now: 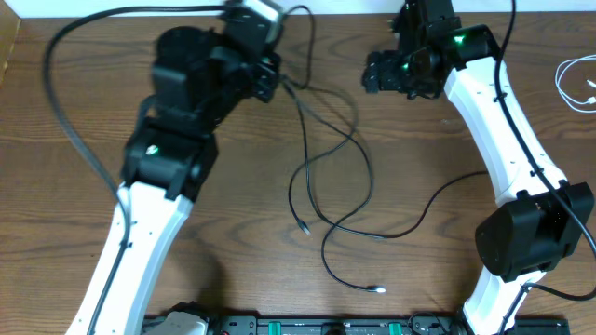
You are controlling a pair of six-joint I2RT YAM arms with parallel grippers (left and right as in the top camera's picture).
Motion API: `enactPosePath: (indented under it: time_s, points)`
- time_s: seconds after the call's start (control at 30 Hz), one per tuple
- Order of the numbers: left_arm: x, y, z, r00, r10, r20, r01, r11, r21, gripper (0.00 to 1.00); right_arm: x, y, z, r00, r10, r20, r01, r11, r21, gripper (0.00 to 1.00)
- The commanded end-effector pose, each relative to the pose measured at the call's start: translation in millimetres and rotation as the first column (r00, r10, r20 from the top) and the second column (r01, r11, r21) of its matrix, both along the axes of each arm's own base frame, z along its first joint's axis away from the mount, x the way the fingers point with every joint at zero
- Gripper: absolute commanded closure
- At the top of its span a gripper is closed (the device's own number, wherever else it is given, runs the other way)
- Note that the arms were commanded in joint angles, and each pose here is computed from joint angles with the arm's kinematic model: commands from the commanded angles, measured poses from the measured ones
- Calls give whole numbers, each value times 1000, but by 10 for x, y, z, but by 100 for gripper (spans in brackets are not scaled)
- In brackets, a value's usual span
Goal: Untangle cables
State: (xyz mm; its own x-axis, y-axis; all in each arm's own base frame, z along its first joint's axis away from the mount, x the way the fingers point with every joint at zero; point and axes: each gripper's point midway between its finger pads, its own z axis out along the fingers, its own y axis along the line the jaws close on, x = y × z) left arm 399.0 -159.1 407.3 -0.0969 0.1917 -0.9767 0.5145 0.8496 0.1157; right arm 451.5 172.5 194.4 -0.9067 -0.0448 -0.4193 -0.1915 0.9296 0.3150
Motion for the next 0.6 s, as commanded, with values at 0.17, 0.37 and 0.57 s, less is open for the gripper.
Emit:
enactPosePath:
  time_s: [0.17, 0.37, 0.57]
  points:
    - [31, 206, 74, 998, 55, -29, -57, 995, -78, 93, -490, 873, 265, 815, 548, 191, -577, 799, 170, 15]
    - [23, 209, 84, 998, 57, -33, -60, 994, -89, 93, -550, 1129, -29, 765, 618, 179, -642, 755, 135, 16]
    - [22, 211, 70, 998, 58, -40, -62, 994, -90, 93, -473, 1219, -506, 769, 630, 103, -639, 758, 135, 25]
